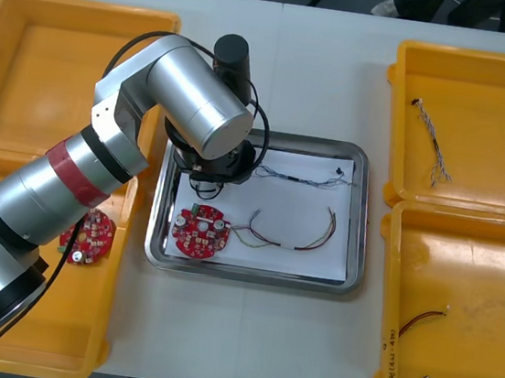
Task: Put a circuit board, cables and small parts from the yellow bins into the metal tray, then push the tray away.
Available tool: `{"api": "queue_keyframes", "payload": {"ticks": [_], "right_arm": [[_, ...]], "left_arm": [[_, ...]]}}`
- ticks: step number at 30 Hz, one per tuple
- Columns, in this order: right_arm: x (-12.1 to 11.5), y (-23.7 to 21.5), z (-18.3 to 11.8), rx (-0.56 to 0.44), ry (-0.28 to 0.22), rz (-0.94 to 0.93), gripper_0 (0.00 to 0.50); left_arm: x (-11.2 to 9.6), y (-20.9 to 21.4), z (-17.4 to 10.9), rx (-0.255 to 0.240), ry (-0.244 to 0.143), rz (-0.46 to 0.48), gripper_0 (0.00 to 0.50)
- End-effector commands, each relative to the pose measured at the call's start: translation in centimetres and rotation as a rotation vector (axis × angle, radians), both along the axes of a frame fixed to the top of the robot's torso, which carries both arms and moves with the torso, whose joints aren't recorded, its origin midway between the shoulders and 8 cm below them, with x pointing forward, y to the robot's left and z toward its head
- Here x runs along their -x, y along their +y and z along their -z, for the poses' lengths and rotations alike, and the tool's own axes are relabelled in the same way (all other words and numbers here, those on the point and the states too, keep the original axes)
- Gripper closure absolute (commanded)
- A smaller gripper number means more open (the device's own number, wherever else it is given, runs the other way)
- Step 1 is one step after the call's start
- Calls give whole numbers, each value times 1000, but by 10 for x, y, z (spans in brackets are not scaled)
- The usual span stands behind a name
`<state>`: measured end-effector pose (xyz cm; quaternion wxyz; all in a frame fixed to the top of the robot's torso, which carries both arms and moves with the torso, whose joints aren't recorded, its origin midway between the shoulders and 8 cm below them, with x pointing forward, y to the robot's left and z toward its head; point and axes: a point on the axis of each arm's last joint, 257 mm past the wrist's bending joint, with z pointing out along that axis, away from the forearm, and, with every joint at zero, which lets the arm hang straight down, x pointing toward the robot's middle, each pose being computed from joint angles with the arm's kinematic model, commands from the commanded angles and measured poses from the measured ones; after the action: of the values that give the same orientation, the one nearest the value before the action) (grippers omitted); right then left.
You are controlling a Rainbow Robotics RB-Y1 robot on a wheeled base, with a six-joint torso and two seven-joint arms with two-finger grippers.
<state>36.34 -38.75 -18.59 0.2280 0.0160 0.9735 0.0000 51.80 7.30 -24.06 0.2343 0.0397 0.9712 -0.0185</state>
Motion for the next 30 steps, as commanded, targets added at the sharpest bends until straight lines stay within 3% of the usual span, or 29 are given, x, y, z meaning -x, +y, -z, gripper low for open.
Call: {"api": "queue_keyframes", "payload": {"ticks": [1, 13, 19, 25, 30], "right_arm": [[-5, -2, -12, 25, -14, 1, 0], [-10, 10, -14, 21, -16, -31, 0], [-16, 26, -15, 19, -16, -79, 0], [-28, 62, -23, 24, -29, -189, 0], [-36, 94, -28, 32, -32, -287, 0]], "left_arm": [[4, -21, -13, 61, -37, -25, 0], [18, 8, -66, 52, -59, -27, 0], [22, 33, -95, 77, -58, -31, 0], [34, 80, -122, 29, -31, 9, 0], [33, 104, -146, 33, -71, 54, 0]]}}
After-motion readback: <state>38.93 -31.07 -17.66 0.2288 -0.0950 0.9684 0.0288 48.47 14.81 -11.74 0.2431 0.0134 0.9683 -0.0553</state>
